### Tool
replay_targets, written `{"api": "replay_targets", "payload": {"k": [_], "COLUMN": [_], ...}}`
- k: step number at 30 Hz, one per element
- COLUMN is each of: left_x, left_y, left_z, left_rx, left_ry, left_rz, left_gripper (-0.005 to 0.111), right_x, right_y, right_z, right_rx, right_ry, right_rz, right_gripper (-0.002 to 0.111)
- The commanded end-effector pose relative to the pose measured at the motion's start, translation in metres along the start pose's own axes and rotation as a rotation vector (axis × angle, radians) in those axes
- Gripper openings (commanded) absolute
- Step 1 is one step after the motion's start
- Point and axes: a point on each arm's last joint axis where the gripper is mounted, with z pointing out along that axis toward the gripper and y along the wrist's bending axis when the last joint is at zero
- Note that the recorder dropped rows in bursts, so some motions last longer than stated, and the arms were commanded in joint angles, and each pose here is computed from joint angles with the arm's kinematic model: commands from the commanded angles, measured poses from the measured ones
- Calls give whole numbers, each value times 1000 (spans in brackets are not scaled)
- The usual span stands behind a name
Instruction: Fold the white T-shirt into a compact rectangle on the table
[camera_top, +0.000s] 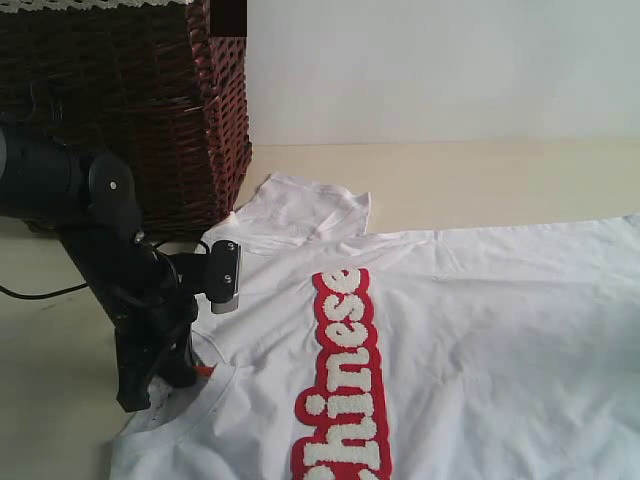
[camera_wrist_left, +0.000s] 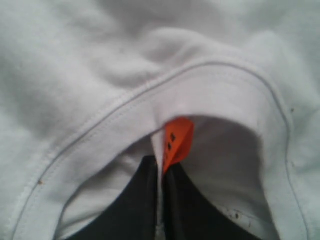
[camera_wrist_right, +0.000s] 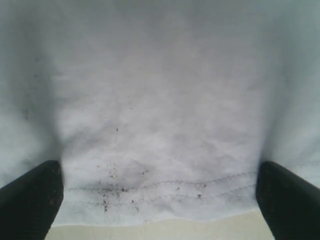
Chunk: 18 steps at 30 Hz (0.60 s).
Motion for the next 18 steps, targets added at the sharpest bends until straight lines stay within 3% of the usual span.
{"api": "replay_targets", "payload": {"k": [1, 18], "left_x": [6, 6], "left_y": [-7, -7], "left_z": [12, 12], "left_rx": [71, 71], "left_ry": [29, 29], "left_rz": [-16, -16], "left_gripper": [0, 0], "right_x": [-1, -1], "right_y": [1, 1], "right_z": [4, 4], "right_rx": [-21, -19], "right_ry": [-20, -24], "right_rz": [-13, -10], "right_gripper": [104, 104]}}
